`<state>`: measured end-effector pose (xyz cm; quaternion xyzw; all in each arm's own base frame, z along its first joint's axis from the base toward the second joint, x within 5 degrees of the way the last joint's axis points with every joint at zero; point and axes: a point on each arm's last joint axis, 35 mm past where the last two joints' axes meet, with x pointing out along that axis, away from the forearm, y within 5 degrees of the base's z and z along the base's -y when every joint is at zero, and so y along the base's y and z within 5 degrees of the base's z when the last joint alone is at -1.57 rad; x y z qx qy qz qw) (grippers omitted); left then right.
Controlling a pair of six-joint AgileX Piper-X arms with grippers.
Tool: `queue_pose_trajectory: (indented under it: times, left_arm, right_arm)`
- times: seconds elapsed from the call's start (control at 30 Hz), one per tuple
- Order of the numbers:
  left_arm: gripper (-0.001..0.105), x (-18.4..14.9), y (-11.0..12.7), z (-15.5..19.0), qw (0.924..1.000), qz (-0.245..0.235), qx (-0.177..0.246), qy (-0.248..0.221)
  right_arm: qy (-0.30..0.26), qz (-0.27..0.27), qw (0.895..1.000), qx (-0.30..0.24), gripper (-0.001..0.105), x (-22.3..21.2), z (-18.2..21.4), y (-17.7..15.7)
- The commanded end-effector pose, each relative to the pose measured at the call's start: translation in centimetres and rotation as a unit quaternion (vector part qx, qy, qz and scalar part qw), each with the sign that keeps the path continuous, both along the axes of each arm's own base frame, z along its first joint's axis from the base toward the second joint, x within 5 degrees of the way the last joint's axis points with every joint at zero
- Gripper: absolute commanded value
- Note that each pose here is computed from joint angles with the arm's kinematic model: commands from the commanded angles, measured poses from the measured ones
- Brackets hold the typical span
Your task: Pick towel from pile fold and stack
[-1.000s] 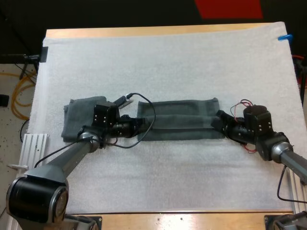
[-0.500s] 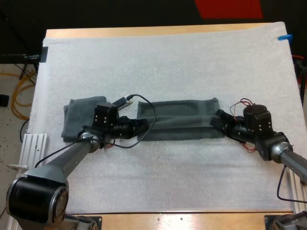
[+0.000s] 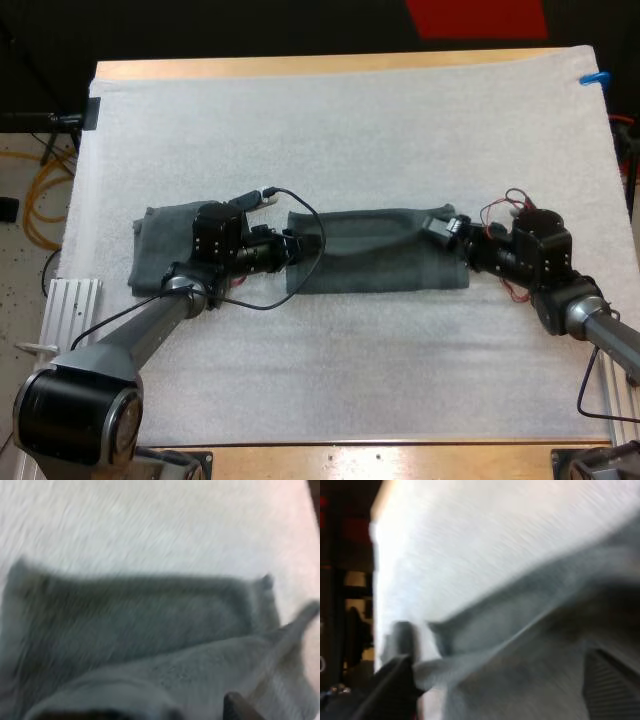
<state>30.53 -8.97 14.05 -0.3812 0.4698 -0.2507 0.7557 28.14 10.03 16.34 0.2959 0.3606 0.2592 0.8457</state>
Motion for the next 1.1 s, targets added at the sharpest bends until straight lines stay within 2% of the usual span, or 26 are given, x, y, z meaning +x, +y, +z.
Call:
queue_pose_trajectory:
  times: [0.0,0.1,0.2,0.33,0.4,0.47,0.57,0.77,0.93,1.07]
  left_arm:
    - [0.04,0.5,-0.2,0.6,0.9997,-0.004,-0.005,-0.024]
    - [0.04,1.5,-0.2,1.8,0.9988,-0.004,-0.011,-0.048]
    - [0.04,2.6,0.3,3.7,0.9962,-0.009,-0.02,-0.084]
    - [0.041,2.6,1.3,7.5,0.9865,-0.014,-0.015,-0.163]
    - [0.048,2.1,1.8,9.1,0.9808,-0.015,-0.009,-0.194]
    - [0.061,1.2,2.4,11.1,0.9756,-0.011,0.001,-0.219]
    - [0.069,-0.5,3.1,13.2,0.9733,-0.009,0.013,-0.229]
    - [0.069,-4.7,3.8,16.5,0.973,-0.013,0.039,-0.227]
    - [0.069,-8.4,4.3,18.7,0.9725,-0.009,0.056,-0.226]
    - [0.069,-12.1,4.8,19.9,0.9736,-0.011,0.068,-0.218]
  right_arm:
    - [-0.033,0.003,0.999,0.001,0.071,0.5,0.7,-0.1]
    - [-0.07,-0.003,0.998,0.005,0.071,0.8,1.3,0.0]
    - [-0.094,0.013,0.995,0.001,0.071,1.0,1.8,0.1]
    - [-0.109,0.044,0.993,-0.014,0.071,1.3,3.1,0.3]
    - [-0.111,0.051,0.992,-0.027,0.071,1.5,3.9,0.4]
    - [-0.121,0.066,0.989,-0.056,0.071,1.5,5.0,0.3]
    - [-0.129,0.074,0.984,-0.103,0.071,1.1,7.0,0.1]
    - [-0.14,0.076,0.965,-0.207,0.071,-0.7,11.6,-0.8]
    - [-0.138,0.072,0.956,-0.25,0.071,-3.3,14.9,-1.8]
    - [-0.129,0.068,0.955,-0.258,0.071,-6.0,16.4,-2.7]
